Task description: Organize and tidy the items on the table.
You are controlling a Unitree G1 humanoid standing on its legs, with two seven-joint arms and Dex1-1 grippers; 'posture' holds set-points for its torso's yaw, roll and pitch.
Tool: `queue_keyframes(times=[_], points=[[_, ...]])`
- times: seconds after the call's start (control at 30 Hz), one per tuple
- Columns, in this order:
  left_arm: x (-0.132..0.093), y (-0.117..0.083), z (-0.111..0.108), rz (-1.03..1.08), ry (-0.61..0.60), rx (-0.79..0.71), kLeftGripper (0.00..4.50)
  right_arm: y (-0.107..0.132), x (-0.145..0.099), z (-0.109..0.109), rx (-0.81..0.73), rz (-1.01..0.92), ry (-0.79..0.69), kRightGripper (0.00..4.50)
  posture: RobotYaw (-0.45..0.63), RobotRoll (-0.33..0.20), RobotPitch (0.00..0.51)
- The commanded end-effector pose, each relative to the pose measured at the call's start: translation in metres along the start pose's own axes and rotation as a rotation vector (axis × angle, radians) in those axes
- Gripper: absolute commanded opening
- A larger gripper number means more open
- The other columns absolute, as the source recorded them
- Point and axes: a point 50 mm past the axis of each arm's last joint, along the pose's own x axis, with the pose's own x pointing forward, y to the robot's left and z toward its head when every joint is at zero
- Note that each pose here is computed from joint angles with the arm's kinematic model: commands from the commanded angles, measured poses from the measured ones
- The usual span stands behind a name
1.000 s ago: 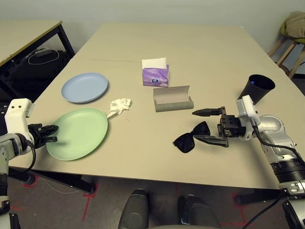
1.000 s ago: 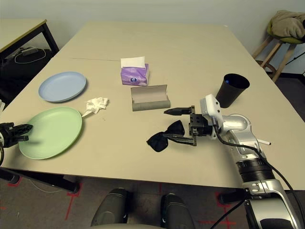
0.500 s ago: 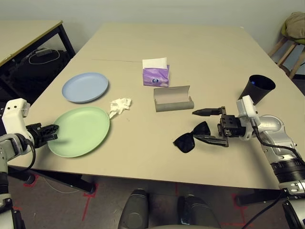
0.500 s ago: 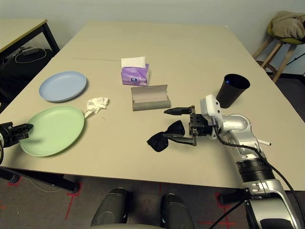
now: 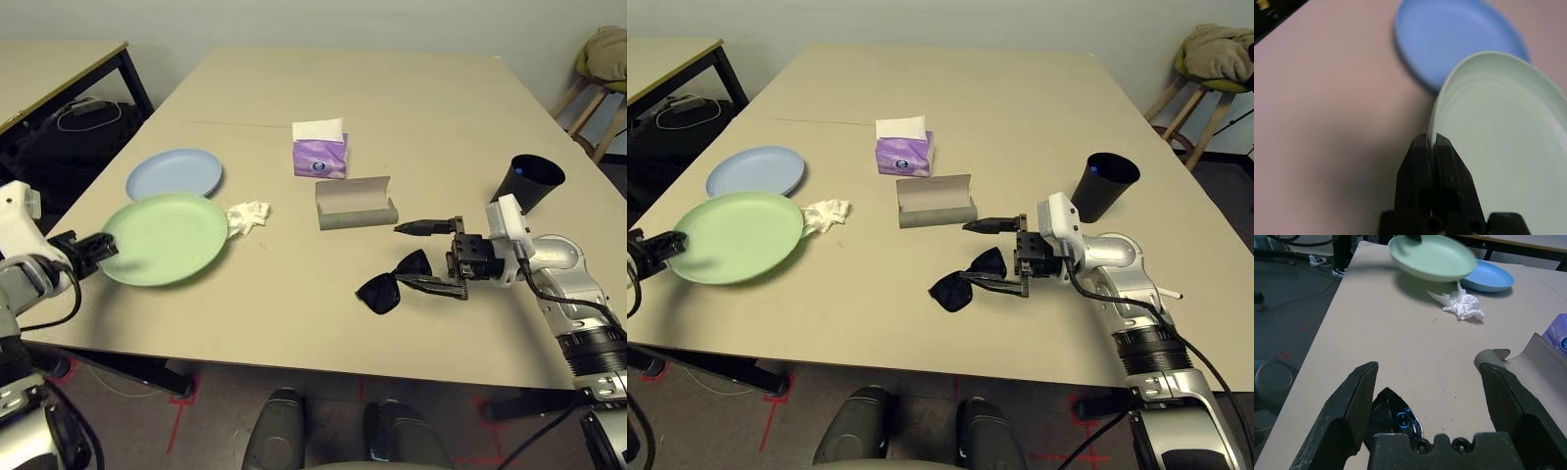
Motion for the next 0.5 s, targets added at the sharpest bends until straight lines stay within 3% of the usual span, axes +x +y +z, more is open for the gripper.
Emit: queue_keyframes(times=[0.03,0.33,0.5], points=[[0.006,-0.006,0.004,-0.008,-0.009,-0.054,0.03,0.000,0.001,-0.001,0.001,0.003,0.008,4.50,0.27,0.000,0.054],[0.036,-0.016,0.021,0.125,-0.139,-0.204,0.03,-0.007,0.002,0.003,0.041,-0.097,-0.026,4.50,0.26,0.000,0.054],[0.052,-0.022,0.021,0.194,-0.181,-0.261,0.03,-0.013,0.007,0.007,0.065,-0.193,-0.054,4.50,0.26,0.000,0.055]])
